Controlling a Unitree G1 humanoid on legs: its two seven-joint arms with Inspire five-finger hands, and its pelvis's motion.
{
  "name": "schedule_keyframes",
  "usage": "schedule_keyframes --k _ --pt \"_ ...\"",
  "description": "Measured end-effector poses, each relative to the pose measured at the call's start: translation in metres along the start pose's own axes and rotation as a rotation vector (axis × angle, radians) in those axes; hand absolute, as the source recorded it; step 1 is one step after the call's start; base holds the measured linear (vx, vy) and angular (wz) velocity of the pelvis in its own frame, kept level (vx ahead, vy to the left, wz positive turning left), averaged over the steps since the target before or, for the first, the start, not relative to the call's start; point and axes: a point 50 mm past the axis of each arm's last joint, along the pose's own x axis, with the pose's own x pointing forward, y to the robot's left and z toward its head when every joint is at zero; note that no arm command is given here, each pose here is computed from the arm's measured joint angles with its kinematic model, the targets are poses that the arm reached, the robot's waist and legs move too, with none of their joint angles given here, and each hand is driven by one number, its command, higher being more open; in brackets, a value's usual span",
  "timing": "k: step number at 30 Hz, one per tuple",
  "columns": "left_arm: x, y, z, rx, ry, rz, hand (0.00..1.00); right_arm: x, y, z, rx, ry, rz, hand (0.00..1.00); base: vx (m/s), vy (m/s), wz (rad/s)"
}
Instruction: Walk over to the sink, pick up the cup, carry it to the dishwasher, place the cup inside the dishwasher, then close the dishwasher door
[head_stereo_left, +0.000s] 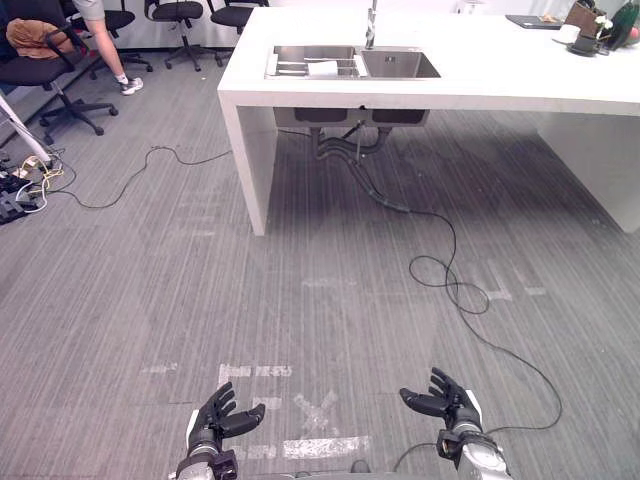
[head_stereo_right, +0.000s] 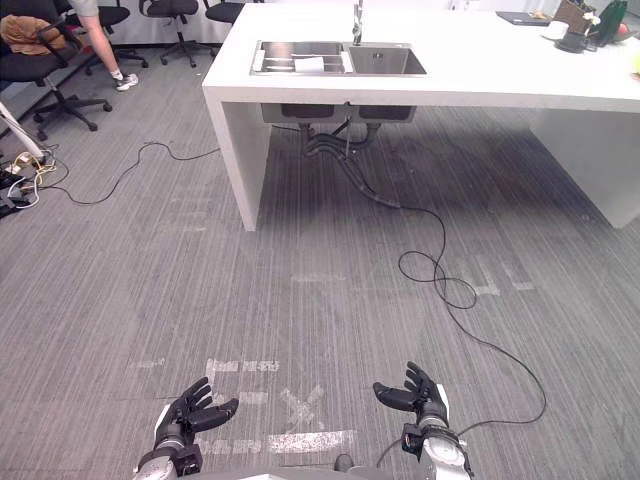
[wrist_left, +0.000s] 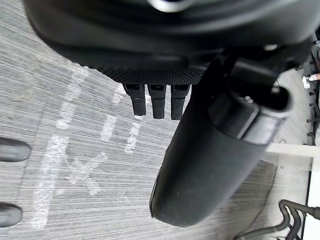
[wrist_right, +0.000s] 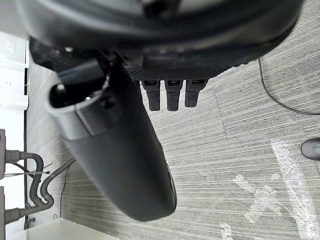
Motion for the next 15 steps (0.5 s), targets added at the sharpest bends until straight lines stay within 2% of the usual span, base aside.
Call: schedule_keyframes --k 8,11,15 --pt "0.003 -0.014 0.018 0.014 -0.071 -0.04 0.9 0.001 0.005 0.007 -0.01 -0.016 0.019 0.9 0.22 0.007 0.13" --pt "0.009 -0.021 0.03 0.011 -0.106 -0.059 0.9 0.006 0.001 0.018 -0.036 -0.043 0.017 0.9 0.46 -0.1 0.45" --pt "0.009 -0.021 0.019 0.005 -0.056 -0.042 0.9 0.008 -0.009 0.018 -0.06 -0.03 -0.007 0.9 0.63 -0.208 0.19"
